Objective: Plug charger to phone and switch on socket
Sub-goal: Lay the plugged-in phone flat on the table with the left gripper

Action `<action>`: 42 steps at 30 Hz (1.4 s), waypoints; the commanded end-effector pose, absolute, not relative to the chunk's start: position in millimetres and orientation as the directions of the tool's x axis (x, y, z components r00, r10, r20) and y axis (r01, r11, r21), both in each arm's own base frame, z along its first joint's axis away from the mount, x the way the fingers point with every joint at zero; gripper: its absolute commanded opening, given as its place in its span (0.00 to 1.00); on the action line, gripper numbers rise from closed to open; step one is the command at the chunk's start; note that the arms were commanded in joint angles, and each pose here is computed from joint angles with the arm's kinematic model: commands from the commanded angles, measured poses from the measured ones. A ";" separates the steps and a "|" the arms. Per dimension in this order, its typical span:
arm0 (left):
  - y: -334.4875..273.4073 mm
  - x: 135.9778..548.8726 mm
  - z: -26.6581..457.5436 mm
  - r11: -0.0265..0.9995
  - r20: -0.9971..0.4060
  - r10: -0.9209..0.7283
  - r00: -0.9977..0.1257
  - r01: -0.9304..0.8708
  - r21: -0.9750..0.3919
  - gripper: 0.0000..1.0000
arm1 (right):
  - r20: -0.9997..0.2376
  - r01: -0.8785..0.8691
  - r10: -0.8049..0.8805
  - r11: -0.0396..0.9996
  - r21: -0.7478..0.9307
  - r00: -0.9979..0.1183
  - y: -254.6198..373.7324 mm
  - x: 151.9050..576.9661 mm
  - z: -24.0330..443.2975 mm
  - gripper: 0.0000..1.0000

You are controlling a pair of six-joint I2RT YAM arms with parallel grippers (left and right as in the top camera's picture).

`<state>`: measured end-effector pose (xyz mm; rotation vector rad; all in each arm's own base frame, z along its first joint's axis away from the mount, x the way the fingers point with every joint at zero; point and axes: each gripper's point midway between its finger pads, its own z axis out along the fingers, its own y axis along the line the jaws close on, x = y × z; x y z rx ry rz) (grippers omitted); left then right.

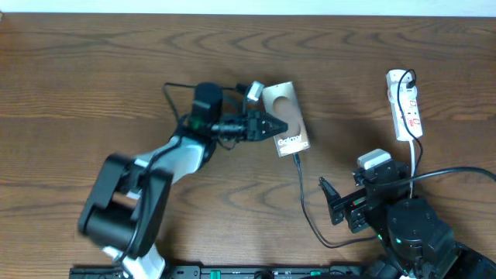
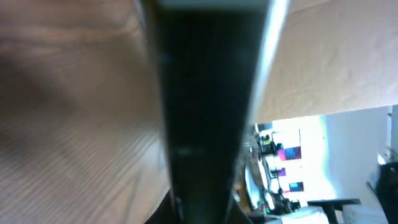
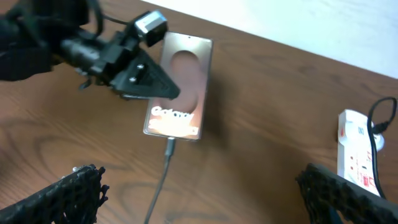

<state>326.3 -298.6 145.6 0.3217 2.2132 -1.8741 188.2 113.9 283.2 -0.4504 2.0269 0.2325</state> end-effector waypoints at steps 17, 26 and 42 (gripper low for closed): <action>-398.0 381.6 80.6 0.317 -0.316 0.216 -0.924 0.373 -0.872 0.07 | -0.878 -0.350 -0.192 0.936 -0.030 -0.438 101.8 189.6 285.7 0.99; -355.6 344.4 57.8 0.307 -0.218 0.366 -0.905 0.338 -0.890 0.07 | -0.879 -0.346 -0.181 0.938 -0.020 -0.440 101.9 189.8 286.0 0.99; -336.5 337.5 29.7 0.395 -0.156 0.361 -0.920 0.302 -0.868 0.07 | -0.878 -0.345 -0.180 0.939 -0.019 -0.443 101.7 189.5 285.4 0.99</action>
